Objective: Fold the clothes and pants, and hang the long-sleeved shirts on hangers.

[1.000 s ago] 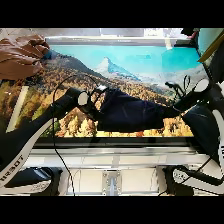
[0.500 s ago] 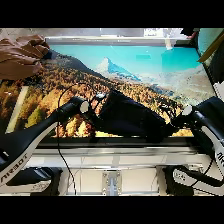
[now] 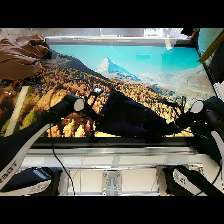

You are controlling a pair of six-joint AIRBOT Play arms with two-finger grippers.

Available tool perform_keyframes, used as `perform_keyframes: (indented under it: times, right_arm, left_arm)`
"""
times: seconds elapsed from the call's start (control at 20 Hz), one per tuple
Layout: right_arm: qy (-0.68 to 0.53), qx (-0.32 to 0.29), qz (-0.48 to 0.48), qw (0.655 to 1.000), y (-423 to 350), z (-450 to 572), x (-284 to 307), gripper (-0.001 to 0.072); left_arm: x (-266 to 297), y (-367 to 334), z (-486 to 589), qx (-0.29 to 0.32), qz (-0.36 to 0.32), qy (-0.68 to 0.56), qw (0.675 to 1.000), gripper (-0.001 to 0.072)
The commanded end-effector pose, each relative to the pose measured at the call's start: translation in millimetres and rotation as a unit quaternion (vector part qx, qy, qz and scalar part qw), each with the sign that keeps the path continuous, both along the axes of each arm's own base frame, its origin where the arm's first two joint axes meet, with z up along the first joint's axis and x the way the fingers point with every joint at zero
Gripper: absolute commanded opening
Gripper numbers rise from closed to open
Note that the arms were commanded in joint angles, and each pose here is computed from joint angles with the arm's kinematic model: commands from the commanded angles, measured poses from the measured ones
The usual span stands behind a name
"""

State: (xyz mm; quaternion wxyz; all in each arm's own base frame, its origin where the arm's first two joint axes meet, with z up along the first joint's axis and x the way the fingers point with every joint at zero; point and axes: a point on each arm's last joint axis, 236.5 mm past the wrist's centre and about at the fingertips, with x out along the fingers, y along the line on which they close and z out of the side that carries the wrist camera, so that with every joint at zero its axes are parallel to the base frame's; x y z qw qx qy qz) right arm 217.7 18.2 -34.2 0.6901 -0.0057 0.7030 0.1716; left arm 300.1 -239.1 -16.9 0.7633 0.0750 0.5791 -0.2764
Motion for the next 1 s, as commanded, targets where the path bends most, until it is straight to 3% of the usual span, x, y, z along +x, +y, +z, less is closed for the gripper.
perform_keyframes:
  times: [0.0,0.15,0.4,0.65,0.85,0.95]
  right_arm:
    - [-0.108,-0.081,-0.044,0.990,-32.8,48.0,12.9,0.0584]
    - [-0.157,-0.055,-0.132,0.977,-28.6,50.0,49.1,0.0606]
    - [-0.021,0.059,-0.142,0.988,20.9,-31.9,59.9,0.0603]
    - [-0.079,0.048,-0.169,0.981,-0.3,-24.7,85.5,0.0603]
    - [-0.160,0.038,-0.282,0.945,-82.3,39.6,60.1,0.0603]
    - [-0.164,0.117,-0.333,0.921,-86.7,45.4,42.1,0.0598]
  left_arm:
    - [24.7,20.6,69.5,-0.053,0.046,-0.090,0.993,0.0707]
    - [46.6,43.1,111.8,-0.088,0.095,-0.155,0.979,0.0706]
    - [48.4,49.9,115.1,-0.088,0.103,-0.158,0.978,0.0706]
    - [48.6,50.1,115.1,-0.088,0.103,-0.159,0.978,0.0706]
    - [48.5,50.0,115.1,-0.088,0.103,-0.159,0.978,0.0706]
    - [48.5,49.9,115.0,-0.088,0.103,-0.158,0.978,0.0706]
